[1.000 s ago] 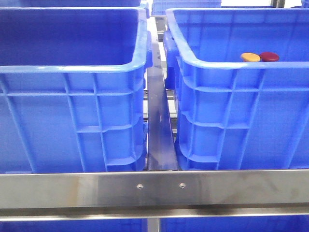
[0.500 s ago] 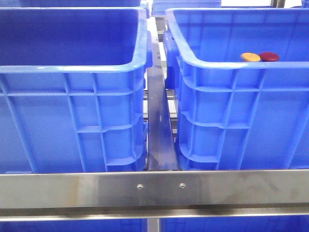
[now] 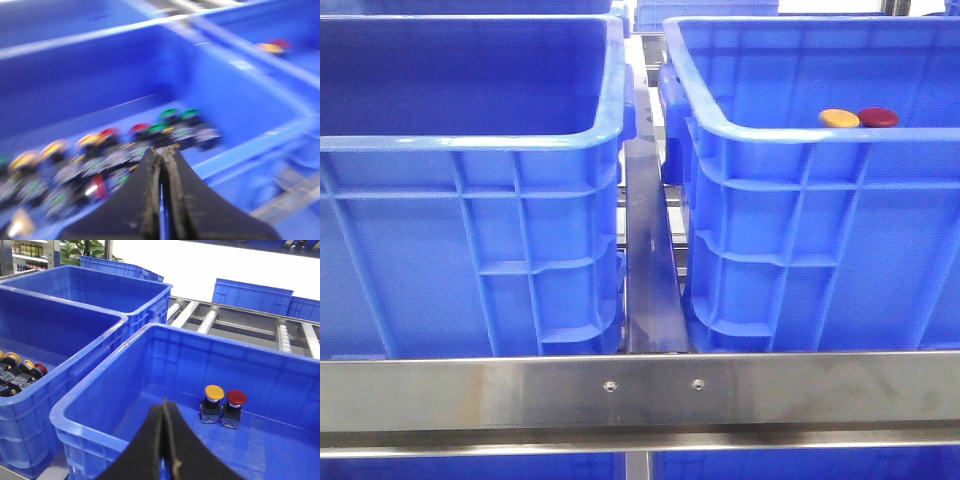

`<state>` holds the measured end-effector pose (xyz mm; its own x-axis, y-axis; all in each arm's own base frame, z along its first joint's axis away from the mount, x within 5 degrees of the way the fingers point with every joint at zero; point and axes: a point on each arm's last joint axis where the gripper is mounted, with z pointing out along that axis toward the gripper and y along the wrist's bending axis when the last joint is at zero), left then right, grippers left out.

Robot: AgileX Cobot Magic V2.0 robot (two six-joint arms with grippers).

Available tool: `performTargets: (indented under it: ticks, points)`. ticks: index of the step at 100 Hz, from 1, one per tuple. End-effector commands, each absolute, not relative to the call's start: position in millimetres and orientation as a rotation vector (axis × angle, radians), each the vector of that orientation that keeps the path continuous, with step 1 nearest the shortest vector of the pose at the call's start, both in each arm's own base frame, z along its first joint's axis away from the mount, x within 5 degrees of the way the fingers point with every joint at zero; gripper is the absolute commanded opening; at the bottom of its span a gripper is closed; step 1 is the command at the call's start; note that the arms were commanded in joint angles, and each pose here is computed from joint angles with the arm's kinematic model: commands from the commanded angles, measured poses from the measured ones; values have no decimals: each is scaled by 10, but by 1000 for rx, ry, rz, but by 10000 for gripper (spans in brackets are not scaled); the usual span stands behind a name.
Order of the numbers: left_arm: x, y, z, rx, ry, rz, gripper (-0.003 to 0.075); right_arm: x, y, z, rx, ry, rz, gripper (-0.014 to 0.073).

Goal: Pick red and yellow buttons and place in box

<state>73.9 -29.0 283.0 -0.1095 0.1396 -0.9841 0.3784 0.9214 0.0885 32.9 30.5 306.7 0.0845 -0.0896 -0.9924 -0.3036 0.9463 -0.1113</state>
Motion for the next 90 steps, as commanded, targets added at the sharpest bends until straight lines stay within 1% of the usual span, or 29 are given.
performTargets:
  ticks: [1,18,28,40,50,53,56,90]
  points:
    - [719,-217,2856,279,1579,-189,-20,326,278,3182,-276,1437,151,-69]
    - [619,-66,2611,125,1533,-46,-20,326,278,3182,-276,1437,151,-69]
    - [566,-22,2446,71,1490,8,-20,326,278,3182,-276,1437,151,-69]
    - [519,-1,2221,40,1453,39,-20,326,278,3182,-276,1437,151,-69]
    - [555,-4,2008,20,1464,13,-20,325,279,3182,-276,1438,152,-69]
    - [556,-3,1990,6,1471,-1,-20,325,278,3183,-275,1437,151,-69]
    - [558,-1,1961,2,1518,-1,-20,330,279,3180,-277,1441,153,-69]
    - [558,-1,1964,1,1508,-3,-20,329,284,3175,-282,1445,156,-69]
